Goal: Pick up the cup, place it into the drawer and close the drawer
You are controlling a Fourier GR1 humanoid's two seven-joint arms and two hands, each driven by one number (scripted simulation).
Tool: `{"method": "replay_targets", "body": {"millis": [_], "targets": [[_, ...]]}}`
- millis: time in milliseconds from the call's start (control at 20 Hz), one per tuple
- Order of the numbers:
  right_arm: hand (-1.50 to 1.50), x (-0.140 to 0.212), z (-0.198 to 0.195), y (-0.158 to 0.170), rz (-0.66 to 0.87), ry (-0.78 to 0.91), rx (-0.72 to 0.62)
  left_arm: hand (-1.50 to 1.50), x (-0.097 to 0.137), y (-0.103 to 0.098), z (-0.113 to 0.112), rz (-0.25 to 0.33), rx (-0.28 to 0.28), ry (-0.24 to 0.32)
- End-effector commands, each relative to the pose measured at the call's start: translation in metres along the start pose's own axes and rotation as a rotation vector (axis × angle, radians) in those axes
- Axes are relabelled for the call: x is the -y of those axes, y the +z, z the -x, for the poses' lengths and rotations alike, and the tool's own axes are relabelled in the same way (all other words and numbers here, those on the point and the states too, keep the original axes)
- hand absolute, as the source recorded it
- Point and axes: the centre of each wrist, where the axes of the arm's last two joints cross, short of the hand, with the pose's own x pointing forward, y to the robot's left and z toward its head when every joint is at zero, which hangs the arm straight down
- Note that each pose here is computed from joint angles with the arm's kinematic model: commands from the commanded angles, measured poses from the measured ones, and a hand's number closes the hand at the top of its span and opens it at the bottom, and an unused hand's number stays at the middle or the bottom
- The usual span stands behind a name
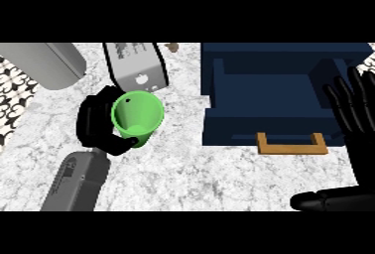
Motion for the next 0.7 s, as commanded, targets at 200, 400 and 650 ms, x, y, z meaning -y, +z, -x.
{"method": "replay_targets", "body": {"millis": [200, 400, 650], "targets": [[-1.50, -0.006, 0.005, 0.011, 0.003, 0.001, 0.016, 1.50, 0.060, -0.060, -0.042, 0.049, 0.041, 0.003], [-1.50, 0.003, 0.007, 0.011, 0.005, 0.009, 0.009, 1.50, 0.092, -0.085, -0.073, 0.069, 0.033, -0.022], [-1.50, -0.002, 0.000, -0.017, 0.009, 0.025, 0.008, 1.50, 0.124, -0.121, -0.072, 0.076, 0.021, -0.069]]}}
